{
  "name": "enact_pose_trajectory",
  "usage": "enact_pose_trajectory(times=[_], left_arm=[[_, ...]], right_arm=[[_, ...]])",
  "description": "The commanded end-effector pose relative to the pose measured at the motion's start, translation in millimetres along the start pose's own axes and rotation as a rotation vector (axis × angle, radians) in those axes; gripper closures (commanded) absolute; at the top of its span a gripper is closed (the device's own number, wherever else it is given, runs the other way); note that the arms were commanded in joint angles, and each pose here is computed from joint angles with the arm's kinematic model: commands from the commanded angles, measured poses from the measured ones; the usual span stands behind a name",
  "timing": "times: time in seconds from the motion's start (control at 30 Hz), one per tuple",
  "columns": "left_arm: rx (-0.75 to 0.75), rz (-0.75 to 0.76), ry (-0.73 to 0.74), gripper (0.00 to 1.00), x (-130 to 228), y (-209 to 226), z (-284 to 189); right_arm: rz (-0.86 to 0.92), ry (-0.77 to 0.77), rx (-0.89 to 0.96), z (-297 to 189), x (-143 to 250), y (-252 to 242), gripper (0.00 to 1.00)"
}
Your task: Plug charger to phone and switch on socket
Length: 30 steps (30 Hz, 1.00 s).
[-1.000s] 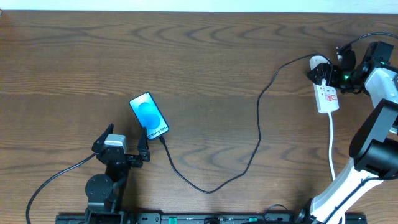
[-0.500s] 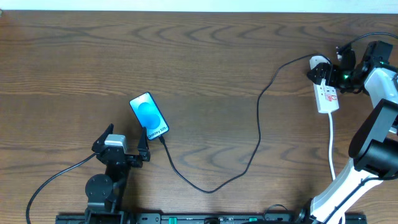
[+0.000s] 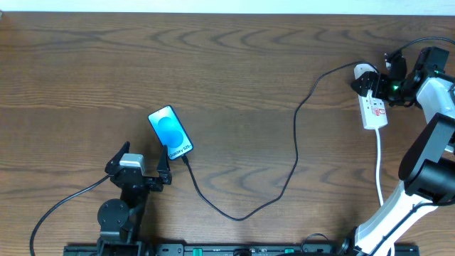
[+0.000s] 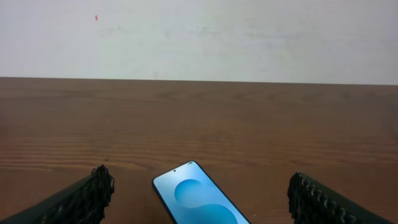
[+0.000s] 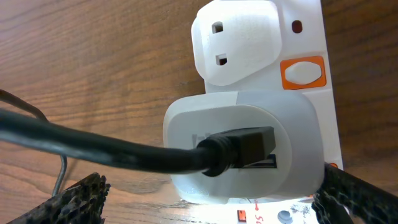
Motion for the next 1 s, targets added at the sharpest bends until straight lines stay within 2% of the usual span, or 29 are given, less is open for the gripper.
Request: enact_pose_trajectory(times=[0.0,0.47,0.6,0.73,0.97], left_arm=[[0.018,0.014,0.049,0.08,12,-1,1],[0.018,0.014,0.049,0.08,12,-1,1],[0.018,0.014,0.049,0.08,12,-1,1],[0.018,0.014,0.049,0.09,12,-1,1],[0.018,0.014,0.049,0.09,12,-1,1]], right_arm=[[0.015,0.074,-0.316,32,22,64,0.01],[0.061,0.085,-0.272,43,35,56,0.01],[0.093,0.098,-0.187,42,33,46,0.01],[0.100,0.096,-0.133,32,26,38,0.01],[0.075,0.061,0.060,-12,-2,29,0.01]])
Point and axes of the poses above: each gripper's point midway between its finger pads, its own z axis out along the fingers, its own y axis along the line the jaws close on, x = y × z, the point moved 6 cm from there along -z, back along the fingers, and after that the axes turned 4 degrees about -z, right-handed, at the moved point
